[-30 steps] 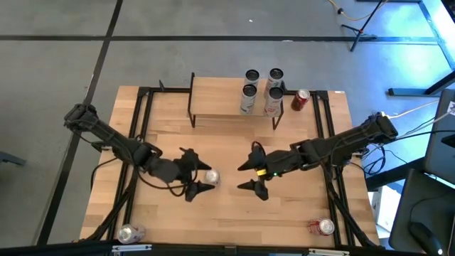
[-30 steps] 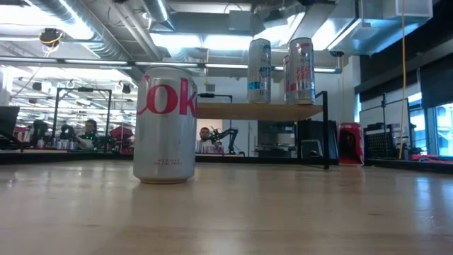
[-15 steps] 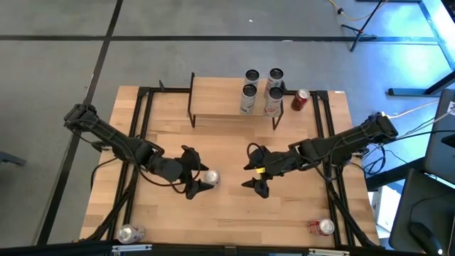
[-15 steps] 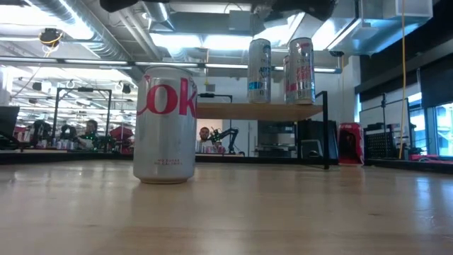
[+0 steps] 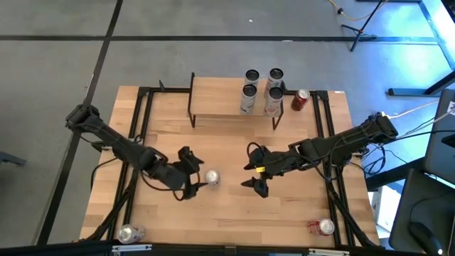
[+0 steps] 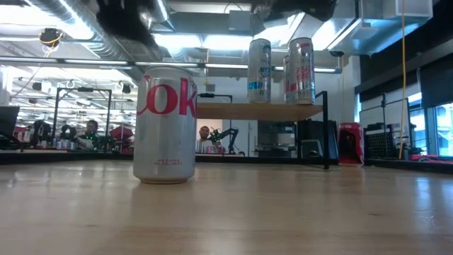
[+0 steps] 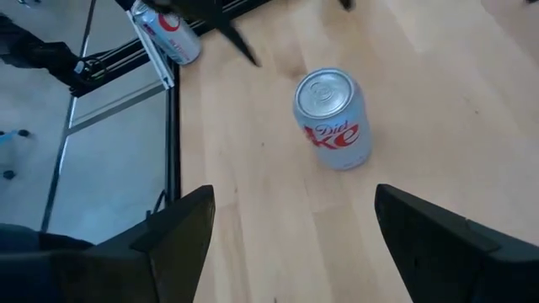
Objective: Place canned beverage on shelf
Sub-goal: Put the top red-silver soda can on the shelf
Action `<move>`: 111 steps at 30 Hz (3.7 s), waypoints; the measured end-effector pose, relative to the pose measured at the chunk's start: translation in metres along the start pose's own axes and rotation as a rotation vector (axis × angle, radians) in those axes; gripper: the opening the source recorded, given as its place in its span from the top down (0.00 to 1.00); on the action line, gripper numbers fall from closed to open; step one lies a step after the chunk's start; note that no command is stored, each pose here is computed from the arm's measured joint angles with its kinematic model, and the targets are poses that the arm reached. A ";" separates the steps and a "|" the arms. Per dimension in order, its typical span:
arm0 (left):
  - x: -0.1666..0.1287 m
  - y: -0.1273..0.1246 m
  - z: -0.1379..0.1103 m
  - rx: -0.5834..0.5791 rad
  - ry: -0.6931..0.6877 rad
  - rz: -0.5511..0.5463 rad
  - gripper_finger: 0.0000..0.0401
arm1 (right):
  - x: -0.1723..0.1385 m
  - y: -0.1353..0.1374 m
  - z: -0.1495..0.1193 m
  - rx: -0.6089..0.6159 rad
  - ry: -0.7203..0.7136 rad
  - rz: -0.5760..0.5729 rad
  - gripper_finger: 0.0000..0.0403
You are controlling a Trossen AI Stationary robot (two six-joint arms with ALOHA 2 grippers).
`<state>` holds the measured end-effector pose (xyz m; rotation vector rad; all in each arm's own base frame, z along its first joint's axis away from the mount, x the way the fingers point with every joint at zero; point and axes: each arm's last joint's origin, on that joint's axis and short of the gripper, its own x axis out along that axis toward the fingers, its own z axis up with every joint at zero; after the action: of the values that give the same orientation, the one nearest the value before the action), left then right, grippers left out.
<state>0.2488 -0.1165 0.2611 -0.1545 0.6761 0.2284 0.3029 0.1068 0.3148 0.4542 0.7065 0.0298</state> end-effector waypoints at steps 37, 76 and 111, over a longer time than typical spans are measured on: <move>0.089 0.028 -0.037 -0.082 -0.041 -0.147 0.35 | -0.031 -0.003 -0.001 -0.081 0.047 0.038 0.22; 0.029 0.288 0.177 -0.067 -0.091 -0.071 0.35 | -0.182 -0.133 0.036 -0.337 -0.209 -0.459 0.22; 0.092 0.314 0.165 0.191 -0.066 -0.060 0.12 | -0.186 -0.156 0.033 -0.177 -0.153 -0.547 0.22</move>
<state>0.3357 0.2362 0.3086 0.0157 0.6227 0.1101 0.1626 -0.0801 0.3880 0.0818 0.6512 -0.4502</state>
